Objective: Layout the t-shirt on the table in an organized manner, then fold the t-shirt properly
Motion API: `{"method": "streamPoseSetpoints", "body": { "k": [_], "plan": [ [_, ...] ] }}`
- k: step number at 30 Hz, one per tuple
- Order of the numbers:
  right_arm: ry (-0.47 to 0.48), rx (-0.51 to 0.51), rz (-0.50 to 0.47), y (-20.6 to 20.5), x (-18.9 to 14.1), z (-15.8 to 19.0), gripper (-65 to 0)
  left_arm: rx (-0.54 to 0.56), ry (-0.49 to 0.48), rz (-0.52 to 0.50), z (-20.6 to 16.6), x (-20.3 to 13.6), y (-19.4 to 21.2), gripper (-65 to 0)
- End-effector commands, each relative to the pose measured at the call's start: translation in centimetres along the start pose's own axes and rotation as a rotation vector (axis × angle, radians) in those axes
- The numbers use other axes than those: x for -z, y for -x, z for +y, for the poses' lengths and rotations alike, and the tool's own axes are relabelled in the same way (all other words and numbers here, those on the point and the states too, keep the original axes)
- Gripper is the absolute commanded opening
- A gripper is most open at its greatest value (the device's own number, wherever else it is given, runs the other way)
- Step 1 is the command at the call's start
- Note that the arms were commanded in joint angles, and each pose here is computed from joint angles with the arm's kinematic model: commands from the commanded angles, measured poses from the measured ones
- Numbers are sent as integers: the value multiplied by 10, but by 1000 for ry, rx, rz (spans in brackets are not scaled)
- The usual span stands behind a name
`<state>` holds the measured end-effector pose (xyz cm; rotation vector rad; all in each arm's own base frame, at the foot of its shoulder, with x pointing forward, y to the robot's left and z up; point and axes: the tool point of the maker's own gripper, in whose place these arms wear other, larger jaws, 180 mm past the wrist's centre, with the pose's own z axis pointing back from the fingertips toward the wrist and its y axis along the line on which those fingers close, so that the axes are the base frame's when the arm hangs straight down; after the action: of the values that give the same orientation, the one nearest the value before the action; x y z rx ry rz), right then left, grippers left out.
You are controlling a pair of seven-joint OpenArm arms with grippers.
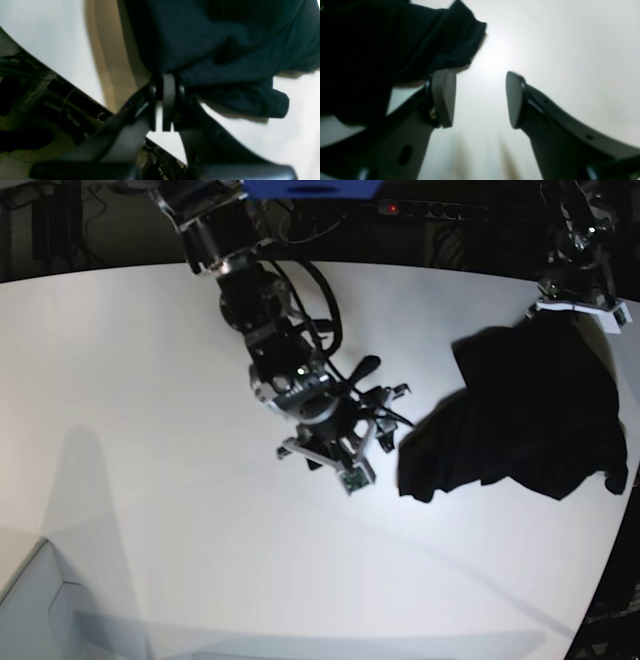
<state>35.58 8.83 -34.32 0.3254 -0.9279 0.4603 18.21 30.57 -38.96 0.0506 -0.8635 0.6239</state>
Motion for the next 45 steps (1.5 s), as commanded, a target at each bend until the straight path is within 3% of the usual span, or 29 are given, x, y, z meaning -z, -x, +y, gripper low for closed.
{"method": "streamPoseSetpoints", "body": {
  "k": [1, 10, 17, 22, 32, 37, 45],
  "plan": [
    [-13, -14, -72, -24, 3, 0, -296, 8, -1, -29, 2, -3, -8, -648],
    [-132, 196, -137, -26, 48, 1, -274, 16, 14, 6, -3, -2, 5, -648],
    [-235, 84, -183, -16, 53, 56, -274, 17, 23, 21, -6, -1, 11, -648],
    [-247, 63, -184, 2, 58, 66, -275, 50, 67, 73, -22, -2, 30, -648],
    [-235, 106, -217, -1, 53, 62, -275, 301, 271, 188, -101, -8, 82, -648],
    [-154, 163, -258, -10, 47, 20, -275, 321, 384, 174, -151, -7, 83, -648],
    [0, 164, -298, -6, 25, -66, -275, 374, 597, 173, -235, -22, 94, -648]
  ]
}}
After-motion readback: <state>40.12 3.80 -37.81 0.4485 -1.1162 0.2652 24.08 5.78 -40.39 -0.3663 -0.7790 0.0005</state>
